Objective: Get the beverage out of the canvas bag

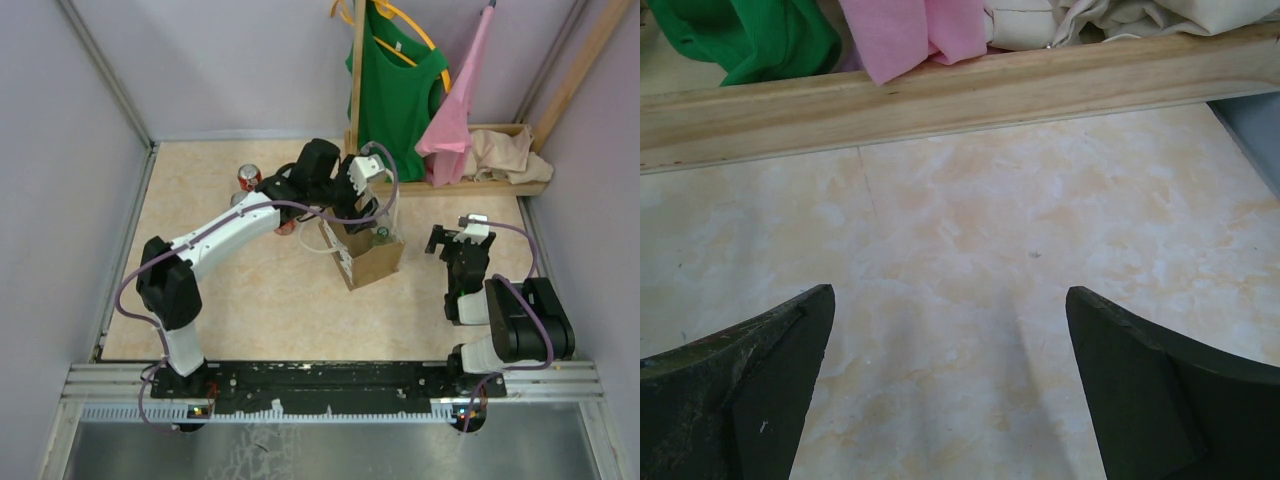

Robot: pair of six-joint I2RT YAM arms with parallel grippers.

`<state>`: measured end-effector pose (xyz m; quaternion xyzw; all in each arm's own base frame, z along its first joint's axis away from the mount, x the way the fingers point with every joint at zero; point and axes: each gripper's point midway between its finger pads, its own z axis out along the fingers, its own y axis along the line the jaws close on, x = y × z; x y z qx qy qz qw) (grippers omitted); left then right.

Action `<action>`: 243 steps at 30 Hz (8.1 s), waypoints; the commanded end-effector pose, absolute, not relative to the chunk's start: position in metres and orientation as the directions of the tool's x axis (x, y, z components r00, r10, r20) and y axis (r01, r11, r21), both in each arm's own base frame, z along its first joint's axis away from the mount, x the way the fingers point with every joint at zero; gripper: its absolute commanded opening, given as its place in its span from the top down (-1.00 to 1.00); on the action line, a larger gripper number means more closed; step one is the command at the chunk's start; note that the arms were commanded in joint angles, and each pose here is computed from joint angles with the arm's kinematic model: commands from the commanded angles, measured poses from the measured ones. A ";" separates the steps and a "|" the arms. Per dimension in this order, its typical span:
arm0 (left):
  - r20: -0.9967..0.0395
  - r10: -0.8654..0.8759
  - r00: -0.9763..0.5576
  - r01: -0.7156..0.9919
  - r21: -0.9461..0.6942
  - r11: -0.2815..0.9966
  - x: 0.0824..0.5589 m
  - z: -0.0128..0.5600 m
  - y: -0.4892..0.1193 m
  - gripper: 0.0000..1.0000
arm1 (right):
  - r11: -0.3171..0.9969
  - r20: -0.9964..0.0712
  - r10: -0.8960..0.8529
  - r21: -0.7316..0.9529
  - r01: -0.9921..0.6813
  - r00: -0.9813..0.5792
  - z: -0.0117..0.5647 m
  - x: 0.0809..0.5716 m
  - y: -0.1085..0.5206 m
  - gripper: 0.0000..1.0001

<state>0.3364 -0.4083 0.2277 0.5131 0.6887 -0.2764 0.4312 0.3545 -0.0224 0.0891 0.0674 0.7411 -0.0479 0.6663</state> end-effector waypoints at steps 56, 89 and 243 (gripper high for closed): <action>-0.865 0.491 -0.098 0.977 0.012 0.215 0.326 0.157 -0.454 -0.74 | 0.986 -0.998 0.046 0.039 0.164 -0.038 0.107 0.363 -0.023 -0.98; -0.827 0.542 -0.150 0.977 -0.041 0.208 0.318 0.113 -0.447 -0.06 | 0.986 -0.998 0.046 0.039 0.165 -0.038 0.107 0.363 -0.023 -0.98; -0.967 0.073 -0.244 0.352 -0.018 0.936 0.378 0.216 -0.160 1.00 | 0.985 -0.998 0.046 0.039 0.166 -0.038 0.107 0.363 -0.023 -0.98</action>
